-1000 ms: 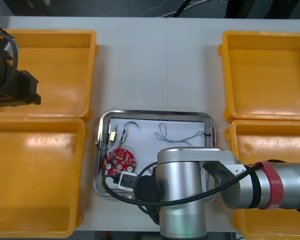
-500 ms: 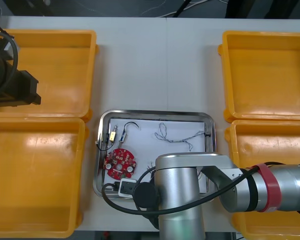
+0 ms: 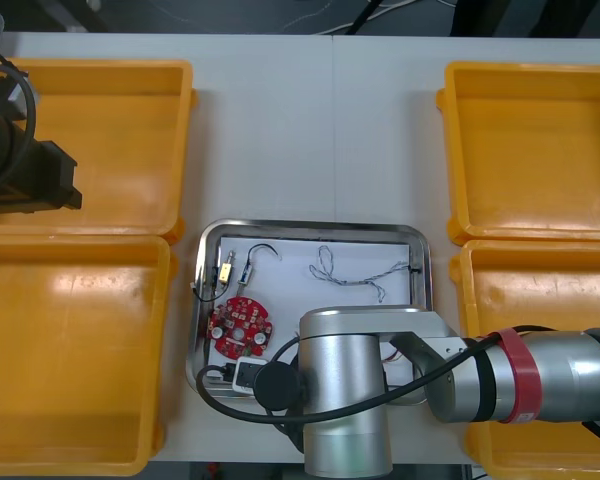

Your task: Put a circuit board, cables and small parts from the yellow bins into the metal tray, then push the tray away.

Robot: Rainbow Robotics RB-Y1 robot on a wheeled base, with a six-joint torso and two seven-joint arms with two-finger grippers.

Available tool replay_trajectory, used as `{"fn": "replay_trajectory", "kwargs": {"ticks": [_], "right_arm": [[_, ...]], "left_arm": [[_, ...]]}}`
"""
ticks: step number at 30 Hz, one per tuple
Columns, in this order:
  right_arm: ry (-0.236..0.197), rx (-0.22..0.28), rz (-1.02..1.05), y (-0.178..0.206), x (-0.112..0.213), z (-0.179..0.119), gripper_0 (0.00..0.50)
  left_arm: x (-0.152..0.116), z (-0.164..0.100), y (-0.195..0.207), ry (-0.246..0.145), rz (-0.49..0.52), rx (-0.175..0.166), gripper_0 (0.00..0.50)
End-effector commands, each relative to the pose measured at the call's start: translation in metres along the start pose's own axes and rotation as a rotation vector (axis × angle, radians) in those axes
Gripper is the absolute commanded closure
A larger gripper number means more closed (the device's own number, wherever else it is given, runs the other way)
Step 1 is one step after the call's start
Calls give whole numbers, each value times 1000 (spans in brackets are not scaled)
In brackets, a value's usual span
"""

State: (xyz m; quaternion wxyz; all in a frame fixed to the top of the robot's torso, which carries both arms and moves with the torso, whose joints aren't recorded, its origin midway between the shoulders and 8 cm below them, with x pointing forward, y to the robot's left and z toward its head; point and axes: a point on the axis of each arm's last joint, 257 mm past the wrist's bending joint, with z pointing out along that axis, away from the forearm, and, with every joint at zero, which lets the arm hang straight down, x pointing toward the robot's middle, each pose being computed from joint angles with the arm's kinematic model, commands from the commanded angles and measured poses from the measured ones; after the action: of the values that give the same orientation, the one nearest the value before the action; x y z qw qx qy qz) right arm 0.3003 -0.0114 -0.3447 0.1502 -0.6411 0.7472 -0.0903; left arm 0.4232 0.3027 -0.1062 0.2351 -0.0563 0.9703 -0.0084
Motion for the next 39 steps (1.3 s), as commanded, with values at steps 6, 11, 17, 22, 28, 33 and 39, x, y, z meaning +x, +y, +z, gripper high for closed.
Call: {"fn": "replay_trajectory", "kwargs": {"ticks": [6,11,17,22,28,33,39], "right_arm": [[-46,20,-72,1,-22,-8,439],[-50,40,-70,-4,-23,-8,500],[-70,91,-74,-18,-24,-12,500],[-87,120,-75,-29,-23,-18,500],[-112,160,-81,-48,-26,-22,500],[-144,202,-80,-67,-34,-29,500],[-175,240,-85,-88,-39,-36,500]], "left_arm": [[-4,-7,-6,-27,45,28,0],[-4,-7,-6,-27,45,28,0],[-4,-7,-6,-27,45,28,0],[-4,-7,-6,-27,45,28,0],[-4,-7,-6,-27,45,28,0],[-4,-7,-6,-27,45,28,0],[-4,-7,-6,-27,45,28,0]]}}
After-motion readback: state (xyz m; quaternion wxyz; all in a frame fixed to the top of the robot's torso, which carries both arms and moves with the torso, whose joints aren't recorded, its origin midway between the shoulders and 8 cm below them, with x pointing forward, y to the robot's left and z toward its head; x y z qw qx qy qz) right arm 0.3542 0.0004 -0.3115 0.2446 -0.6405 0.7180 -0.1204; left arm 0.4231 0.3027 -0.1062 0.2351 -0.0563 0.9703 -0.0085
